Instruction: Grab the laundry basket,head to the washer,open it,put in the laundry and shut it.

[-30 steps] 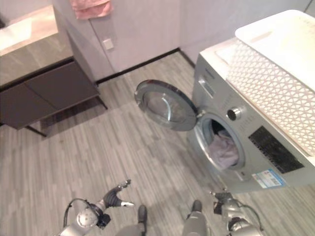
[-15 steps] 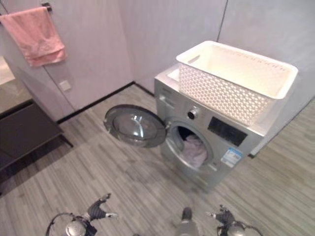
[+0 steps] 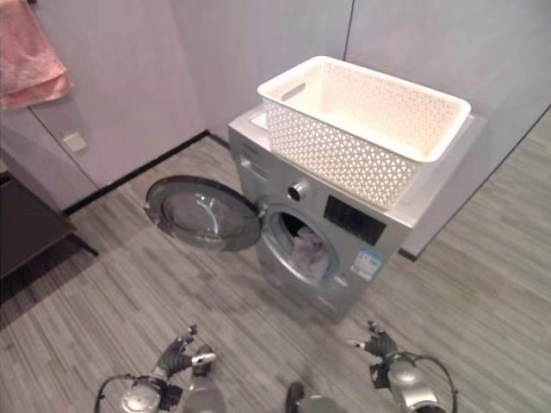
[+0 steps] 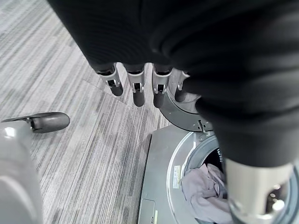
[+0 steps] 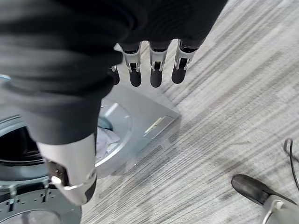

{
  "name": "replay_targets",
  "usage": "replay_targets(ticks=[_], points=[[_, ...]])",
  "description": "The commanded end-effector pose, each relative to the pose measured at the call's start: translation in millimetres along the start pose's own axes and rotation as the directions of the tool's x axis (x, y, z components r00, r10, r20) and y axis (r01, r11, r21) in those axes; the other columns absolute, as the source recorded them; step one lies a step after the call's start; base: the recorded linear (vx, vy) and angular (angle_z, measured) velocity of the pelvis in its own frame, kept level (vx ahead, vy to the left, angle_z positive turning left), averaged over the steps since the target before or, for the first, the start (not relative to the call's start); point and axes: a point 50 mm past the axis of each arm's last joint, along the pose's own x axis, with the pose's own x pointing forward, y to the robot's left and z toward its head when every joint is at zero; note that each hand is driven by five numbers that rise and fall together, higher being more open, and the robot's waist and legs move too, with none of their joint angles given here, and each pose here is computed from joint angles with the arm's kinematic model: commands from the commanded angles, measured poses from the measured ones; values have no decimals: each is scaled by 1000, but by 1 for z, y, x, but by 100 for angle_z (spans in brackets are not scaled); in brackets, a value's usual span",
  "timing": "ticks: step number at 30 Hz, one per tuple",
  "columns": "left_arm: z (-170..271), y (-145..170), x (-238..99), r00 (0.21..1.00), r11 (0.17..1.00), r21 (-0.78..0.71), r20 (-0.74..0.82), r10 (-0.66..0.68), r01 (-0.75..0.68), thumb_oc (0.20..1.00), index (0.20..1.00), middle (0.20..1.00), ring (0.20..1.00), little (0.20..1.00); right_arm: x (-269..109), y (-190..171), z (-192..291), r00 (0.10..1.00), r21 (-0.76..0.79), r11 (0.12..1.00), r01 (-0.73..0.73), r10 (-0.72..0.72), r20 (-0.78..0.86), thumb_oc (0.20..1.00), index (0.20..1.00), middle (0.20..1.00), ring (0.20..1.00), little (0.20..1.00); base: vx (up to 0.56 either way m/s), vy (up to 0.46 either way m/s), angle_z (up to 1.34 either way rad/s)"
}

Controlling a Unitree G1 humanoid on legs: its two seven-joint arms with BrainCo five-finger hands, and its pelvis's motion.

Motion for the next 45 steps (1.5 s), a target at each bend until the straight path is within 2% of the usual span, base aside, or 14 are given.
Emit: replay_targets(ticks=[1, 7, 11, 16, 18, 19, 20, 22, 27, 35, 39, 45], points=[[15, 8, -5, 995, 1000, 27, 103, -9, 6, 1000, 1000, 1000, 1000, 1000, 2, -2, 21, 995, 4, 1000, 22, -23, 102, 1000, 1000, 1000, 1000, 1000, 130, 277, -3], [33, 23, -2, 982, 998, 27, 180, 47, -53, 1000, 1000, 1000, 1000, 1000, 13, 19, 52, 986, -41, 999, -5, 12, 166, 1000, 1000, 1000, 1000, 1000, 9, 177, -12], [55, 21, -1, 960, 998, -25, 271, 63, -58, 1000, 1000, 1000, 1000, 1000, 26, 8, 81, 982, -22, 995, 95, -90, 168, 1000, 1000, 1000, 1000, 1000, -55, 110, 13], [77, 9, -6, 930, 998, -44, 366, -26, 45, 1000, 1000, 1000, 1000, 1000, 27, -72, 134, 917, 73, 929, 364, -371, 150, 1000, 1000, 1000, 1000, 1000, -22, 67, -3], [83, 1, -6, 921, 996, -18, 384, -70, 83, 1000, 1000, 1000, 1000, 1000, 18, -104, 142, 878, 98, 887, 451, -461, 130, 1000, 1000, 1000, 1000, 1000, 1, 50, 16], [83, 1, -6, 920, 996, -18, 385, -70, 83, 1000, 1000, 1000, 1000, 1000, 18, -105, 142, 878, 98, 887, 452, -461, 130, 1000, 1000, 1000, 1000, 1000, 16, 64, 18], [88, -3, -7, 911, 995, -10, 403, -88, 100, 1000, 1000, 1000, 1000, 1000, 8, -132, 145, 839, 111, 846, 522, -532, 114, 1000, 1000, 1000, 1000, 1000, 17, 44, 16], [88, -5, -4, 913, 994, -15, 397, -90, 104, 1000, 1000, 1000, 1000, 1000, 0, -149, 146, 809, 91, 815, 572, -579, 98, 1000, 1000, 1000, 1000, 1000, 9, 48, 15], [89, -10, -2, 915, 993, -18, 392, -97, 113, 1000, 1000, 1000, 1000, 1000, -13, -176, 147, 763, 75, 764, 641, -645, 41, 1000, 1000, 1000, 1000, 1000, 16, 31, 12], [100, -19, 1, 901, 990, -45, 423, -99, 130, 1000, 1000, 1000, 1000, 1000, -24, -190, 177, 715, 187, 718, 671, -693, 96, 1000, 1000, 1000, 1000, 1000, 19, 16, 2], [104, -21, 1, 891, 989, -43, 442, -105, 138, 1000, 1000, 1000, 1000, 1000, -49, -218, 211, 628, 237, 649, 723, -760, 165, 1000, 1000, 1000, 1000, 1000, 60, 17, 16], [108, -26, -1, 880, 983, -49, 455, -137, 178, 1000, 1000, 1000, 1000, 1000, -78, -251, 212, 552, 235, 564, 791, -825, 122, 1000, 1000, 1000, 1000, 1000, 59, 23, 9]])
